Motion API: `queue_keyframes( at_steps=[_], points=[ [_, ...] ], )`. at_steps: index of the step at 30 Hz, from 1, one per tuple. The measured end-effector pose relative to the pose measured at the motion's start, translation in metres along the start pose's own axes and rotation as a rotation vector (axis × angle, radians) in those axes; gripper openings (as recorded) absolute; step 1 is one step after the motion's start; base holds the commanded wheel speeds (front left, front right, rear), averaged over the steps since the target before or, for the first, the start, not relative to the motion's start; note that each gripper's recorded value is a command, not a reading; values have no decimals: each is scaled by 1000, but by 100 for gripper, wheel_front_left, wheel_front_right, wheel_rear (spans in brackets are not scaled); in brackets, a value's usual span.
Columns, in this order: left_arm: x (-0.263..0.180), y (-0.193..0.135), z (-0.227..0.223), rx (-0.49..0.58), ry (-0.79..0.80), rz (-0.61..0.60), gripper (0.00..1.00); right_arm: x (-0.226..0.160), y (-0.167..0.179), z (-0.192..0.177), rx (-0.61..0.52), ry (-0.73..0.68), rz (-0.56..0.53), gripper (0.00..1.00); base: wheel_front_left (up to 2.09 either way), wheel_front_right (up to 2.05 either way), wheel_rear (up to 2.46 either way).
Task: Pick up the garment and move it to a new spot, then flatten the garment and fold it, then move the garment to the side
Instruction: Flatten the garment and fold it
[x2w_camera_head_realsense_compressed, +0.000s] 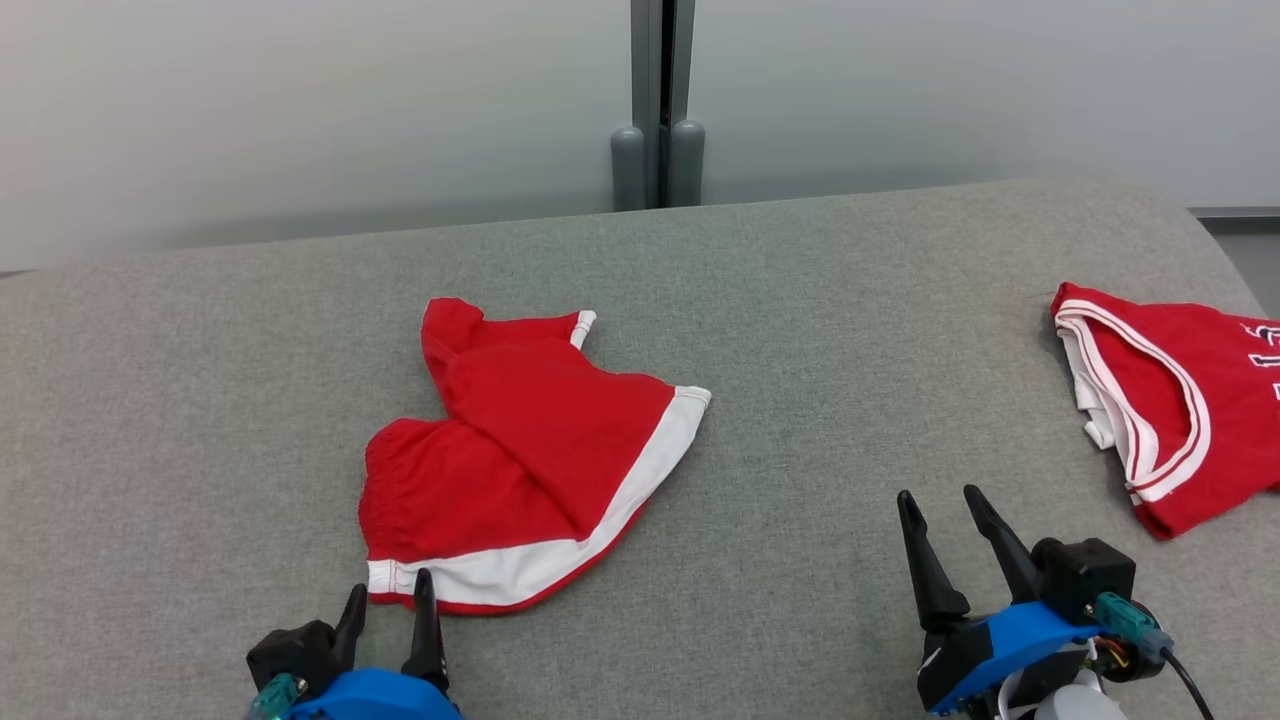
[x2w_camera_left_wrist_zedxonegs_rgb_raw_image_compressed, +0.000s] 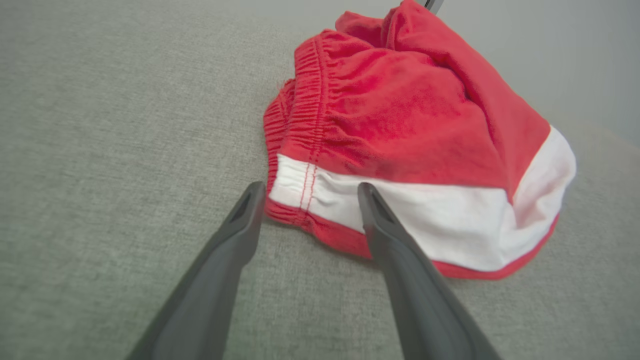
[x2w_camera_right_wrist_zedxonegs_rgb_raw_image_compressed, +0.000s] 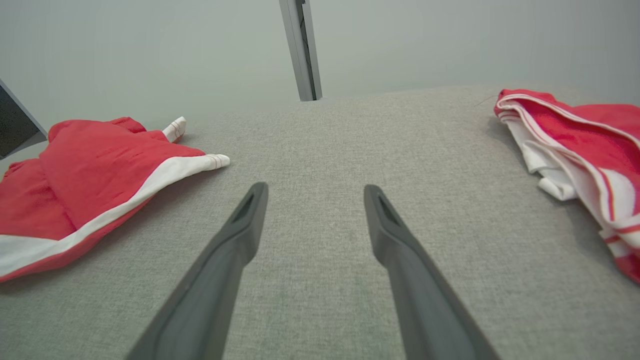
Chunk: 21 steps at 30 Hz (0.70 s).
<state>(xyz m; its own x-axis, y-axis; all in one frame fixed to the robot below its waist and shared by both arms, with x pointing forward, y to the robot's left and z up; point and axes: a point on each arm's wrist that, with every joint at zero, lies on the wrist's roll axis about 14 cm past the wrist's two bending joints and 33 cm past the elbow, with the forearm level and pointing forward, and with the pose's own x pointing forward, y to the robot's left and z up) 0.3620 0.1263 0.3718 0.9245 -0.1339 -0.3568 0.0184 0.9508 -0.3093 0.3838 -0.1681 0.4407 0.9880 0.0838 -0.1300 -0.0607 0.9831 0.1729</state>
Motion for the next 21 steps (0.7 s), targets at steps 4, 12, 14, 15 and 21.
queue_keyframes(
  at_steps=[4,12,14,15,21],
  points=[
    [9,2,3,-7,2,2,100,3,-1,-4,-3,12,-2,100,0,0,0],
    [14,3,-4,-28,25,-11,100,10,-1,-7,-6,22,1,100,0,0,0],
    [13,2,-6,-37,35,-17,96,11,0,-8,-6,25,3,100,0,0,0],
    [13,2,-7,-37,36,-19,91,11,0,-8,-6,26,4,100,0,0,0],
    [16,-1,-5,-48,31,-35,44,14,2,-9,-6,30,10,100,0,0,0]
  ],
)
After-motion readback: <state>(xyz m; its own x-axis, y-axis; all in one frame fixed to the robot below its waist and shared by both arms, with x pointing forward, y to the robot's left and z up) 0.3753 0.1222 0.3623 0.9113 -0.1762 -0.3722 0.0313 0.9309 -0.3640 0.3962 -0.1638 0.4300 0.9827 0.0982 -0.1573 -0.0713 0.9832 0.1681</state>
